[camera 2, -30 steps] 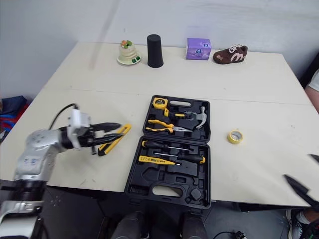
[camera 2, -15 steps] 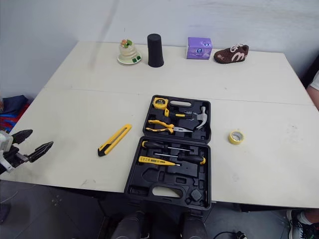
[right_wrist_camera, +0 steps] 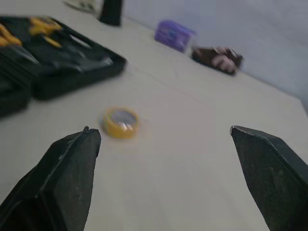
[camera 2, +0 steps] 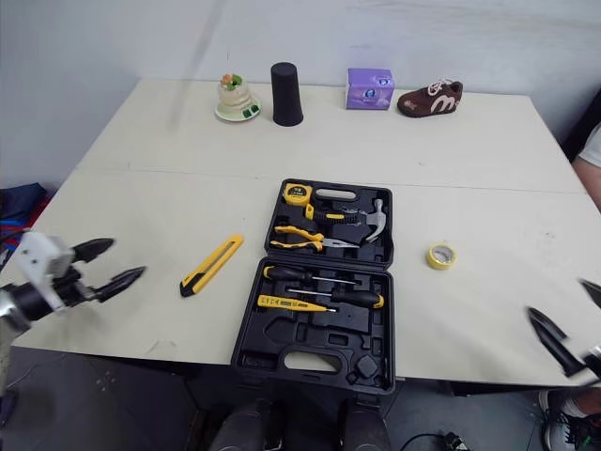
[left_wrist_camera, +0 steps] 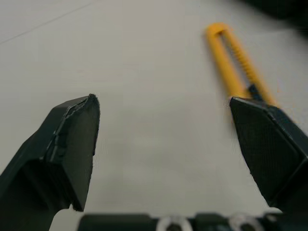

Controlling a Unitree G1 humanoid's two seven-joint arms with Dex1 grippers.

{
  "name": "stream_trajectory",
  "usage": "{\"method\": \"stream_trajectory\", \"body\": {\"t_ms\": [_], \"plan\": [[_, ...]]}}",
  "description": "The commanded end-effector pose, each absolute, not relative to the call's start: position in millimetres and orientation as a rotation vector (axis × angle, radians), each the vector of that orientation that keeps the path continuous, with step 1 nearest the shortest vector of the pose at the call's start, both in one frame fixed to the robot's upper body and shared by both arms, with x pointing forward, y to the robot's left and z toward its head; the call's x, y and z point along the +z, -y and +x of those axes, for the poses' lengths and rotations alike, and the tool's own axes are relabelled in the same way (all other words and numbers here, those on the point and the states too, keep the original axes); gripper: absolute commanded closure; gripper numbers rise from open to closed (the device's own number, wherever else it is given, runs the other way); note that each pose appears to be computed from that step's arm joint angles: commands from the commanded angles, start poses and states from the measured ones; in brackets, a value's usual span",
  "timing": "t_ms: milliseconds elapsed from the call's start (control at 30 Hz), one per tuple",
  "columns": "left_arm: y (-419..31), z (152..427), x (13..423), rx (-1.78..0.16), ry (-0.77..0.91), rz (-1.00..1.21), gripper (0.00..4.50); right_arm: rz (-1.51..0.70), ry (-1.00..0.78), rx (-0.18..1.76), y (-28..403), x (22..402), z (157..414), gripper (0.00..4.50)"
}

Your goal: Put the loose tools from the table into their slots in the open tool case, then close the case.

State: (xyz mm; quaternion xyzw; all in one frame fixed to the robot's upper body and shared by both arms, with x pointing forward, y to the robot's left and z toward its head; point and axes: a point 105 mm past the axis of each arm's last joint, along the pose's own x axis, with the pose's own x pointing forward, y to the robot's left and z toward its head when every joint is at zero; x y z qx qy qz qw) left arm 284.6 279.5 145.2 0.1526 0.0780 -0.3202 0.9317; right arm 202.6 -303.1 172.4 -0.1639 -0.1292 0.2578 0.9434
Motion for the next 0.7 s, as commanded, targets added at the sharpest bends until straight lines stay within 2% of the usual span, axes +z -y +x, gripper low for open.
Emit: {"method": "stream_trajectory", "body": {"t_ms": [33, 133, 300, 433, 700], "plan": [[-260.8, 283.8, 144.5, -0.69, -0.245, 0.286, 0.04, -0.246, 0.331, 0.677, 256.0, 188.2, 206.8, 0.0], [-251.4, 291.4, 145.7, -0.648, -0.271, 0.269, 0.04, -0.151, 0.375, 0.718, 234.7, 199.0, 213.6, 0.0], [-218.2, 293.4, 129.1, -0.665, -0.422, 0.267, 0.04, -0.22, 0.387, 0.963, 187.9, 204.3, 212.0, 0.0], [-211.3, 310.8, 128.5, -0.594, -0.41, 0.284, 0.04, -0.256, 0.373, 1.048, 178.2, 201.5, 212.6, 0.0], [-198.0, 323.7, 111.4, -0.526, -0.457, 0.286, 0.04, -0.274, 0.363, 1.039, 180.2, 197.5, 213.7, 0.0]]}}
